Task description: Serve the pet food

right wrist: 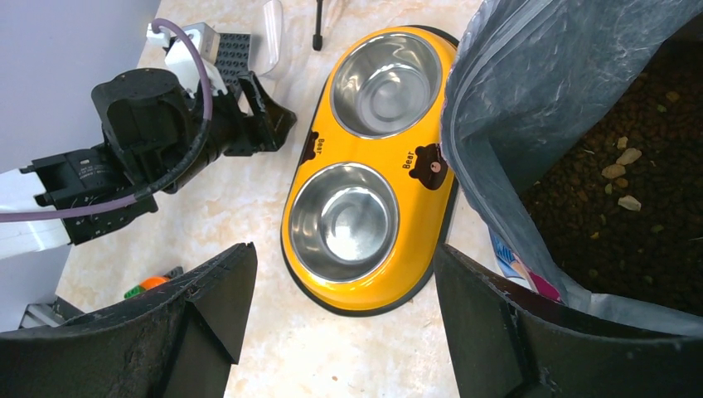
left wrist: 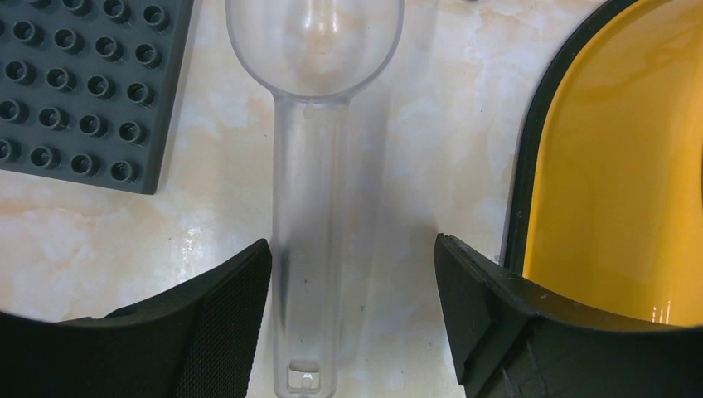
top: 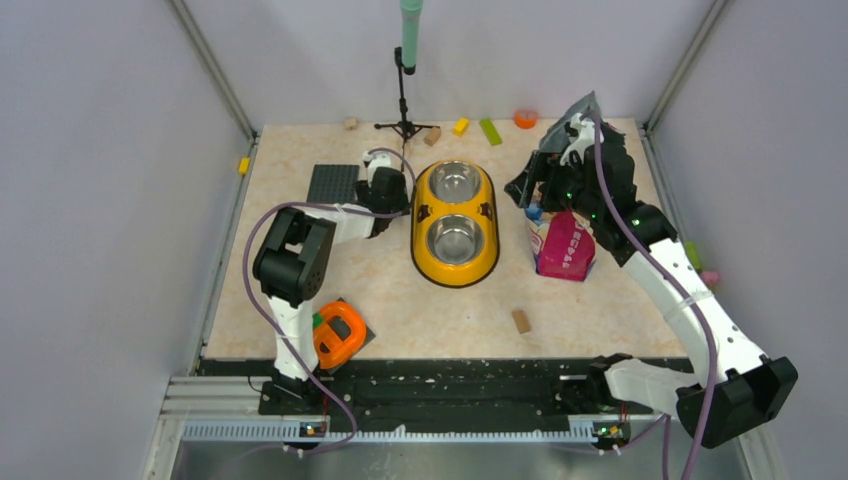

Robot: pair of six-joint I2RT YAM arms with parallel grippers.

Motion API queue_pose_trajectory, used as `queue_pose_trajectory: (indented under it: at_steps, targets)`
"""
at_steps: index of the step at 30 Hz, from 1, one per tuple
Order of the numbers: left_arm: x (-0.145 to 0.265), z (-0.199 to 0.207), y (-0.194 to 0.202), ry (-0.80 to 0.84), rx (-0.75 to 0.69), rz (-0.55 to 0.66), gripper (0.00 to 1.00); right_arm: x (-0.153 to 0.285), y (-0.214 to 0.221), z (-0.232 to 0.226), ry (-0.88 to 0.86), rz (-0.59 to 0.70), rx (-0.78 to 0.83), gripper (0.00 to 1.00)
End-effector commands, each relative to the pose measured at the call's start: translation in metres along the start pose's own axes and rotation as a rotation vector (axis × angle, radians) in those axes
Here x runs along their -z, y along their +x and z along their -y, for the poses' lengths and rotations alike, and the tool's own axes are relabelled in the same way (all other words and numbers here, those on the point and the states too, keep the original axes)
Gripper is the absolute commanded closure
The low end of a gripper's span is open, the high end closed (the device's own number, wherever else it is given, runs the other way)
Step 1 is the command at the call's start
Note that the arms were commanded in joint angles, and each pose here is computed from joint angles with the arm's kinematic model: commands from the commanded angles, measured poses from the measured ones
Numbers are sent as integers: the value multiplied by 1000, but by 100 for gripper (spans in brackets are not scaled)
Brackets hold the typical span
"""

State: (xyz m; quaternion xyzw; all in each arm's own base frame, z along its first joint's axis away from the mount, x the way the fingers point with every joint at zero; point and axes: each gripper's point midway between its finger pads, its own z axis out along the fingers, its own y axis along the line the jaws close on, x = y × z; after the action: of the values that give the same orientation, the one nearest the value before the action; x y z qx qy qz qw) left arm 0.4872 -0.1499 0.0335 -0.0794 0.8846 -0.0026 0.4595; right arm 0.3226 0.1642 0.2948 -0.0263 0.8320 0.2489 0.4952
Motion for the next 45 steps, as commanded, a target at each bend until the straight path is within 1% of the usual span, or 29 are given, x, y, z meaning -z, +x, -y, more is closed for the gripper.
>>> queue_pose_trajectory:
  at_steps: [1, 5, 8, 14, 18, 23, 34, 38, 44, 45]
  targets:
    - [-2, -6, 3, -19, -6, -32, 26, 5, -24, -8, -22, 74, 7, 21]
    - [-3, -7, 0, -5, -53, -34, 26, 5, -25, -8, -21, 74, 6, 21]
    - [-7, -10, 2, 0, -59, -64, 26, 5, -26, -9, -20, 76, 6, 21]
    - [-11, -11, 5, 22, -53, -91, 34, 6, -27, -9, -18, 76, 4, 21]
    - [-14, -11, 5, 12, -56, -103, 36, 5, -28, -11, -26, 74, 1, 21]
    - [-16, -10, 6, 14, -67, -116, 41, 1, -28, -13, -43, 66, -2, 21]
    - [-20, -12, 9, 23, -65, -161, 42, 0, -26, -19, -71, 60, -11, 21]
    - [-24, -13, 11, 34, -56, -187, 49, -1, -26, -18, -70, 61, -12, 21]
    - [-22, -16, 12, 22, -44, -187, 60, -2, -26, -17, -68, 68, -17, 21]
    - [-22, -16, 12, 22, -44, -187, 64, -3, -26, -17, -67, 67, -17, 21]
